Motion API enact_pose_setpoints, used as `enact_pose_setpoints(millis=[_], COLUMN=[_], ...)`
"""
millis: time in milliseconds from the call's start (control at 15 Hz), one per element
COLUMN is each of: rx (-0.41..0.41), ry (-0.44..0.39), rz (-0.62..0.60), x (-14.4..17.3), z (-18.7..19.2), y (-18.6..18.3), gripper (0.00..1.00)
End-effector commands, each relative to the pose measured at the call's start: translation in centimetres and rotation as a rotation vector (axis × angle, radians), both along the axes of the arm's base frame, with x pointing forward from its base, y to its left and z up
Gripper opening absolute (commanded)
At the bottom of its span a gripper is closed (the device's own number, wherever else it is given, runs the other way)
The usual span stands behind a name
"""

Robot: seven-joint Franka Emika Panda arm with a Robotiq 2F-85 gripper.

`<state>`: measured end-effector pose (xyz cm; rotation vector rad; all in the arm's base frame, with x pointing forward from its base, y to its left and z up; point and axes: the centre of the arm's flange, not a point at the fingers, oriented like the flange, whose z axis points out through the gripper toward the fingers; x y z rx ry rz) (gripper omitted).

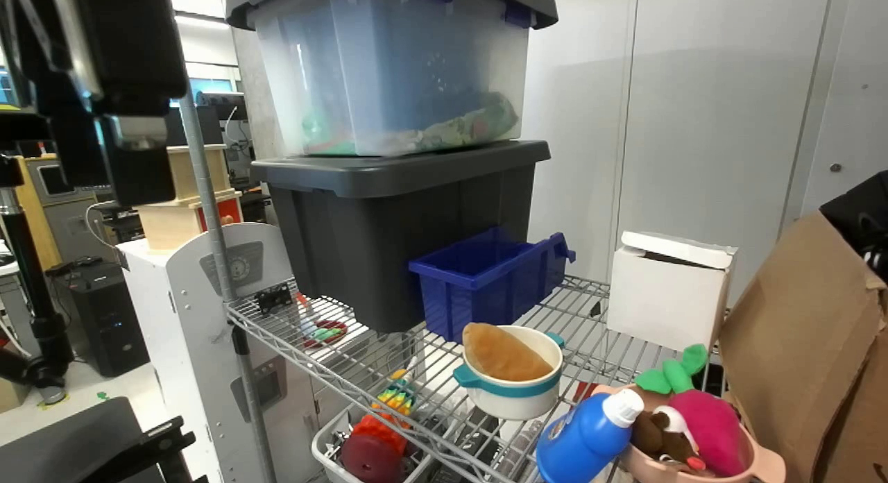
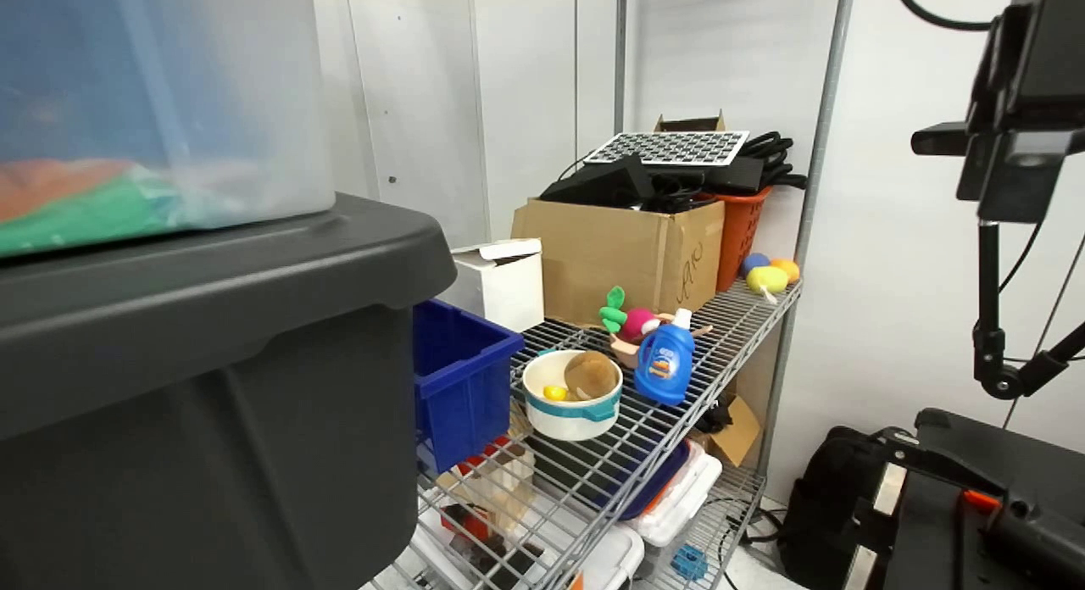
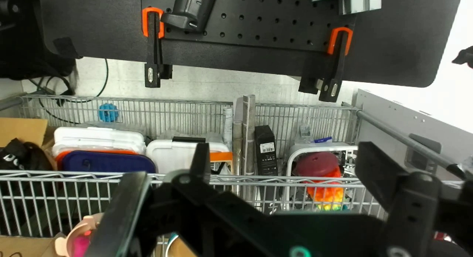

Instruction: Remove the bread plush toy from the pot and put it in the blue container.

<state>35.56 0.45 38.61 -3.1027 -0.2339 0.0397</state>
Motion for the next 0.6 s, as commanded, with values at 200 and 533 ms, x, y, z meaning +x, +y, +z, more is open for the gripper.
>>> enact_pose_setpoints(millis=[200, 533], rx=[-0.009, -0.015], ry=[-0.001, 0.0], rz=[0.016, 0.022], x=[6.5, 12.0], z=[-0.4, -1.4], y=[-0.5, -1.8], gripper=[1.0, 1.0])
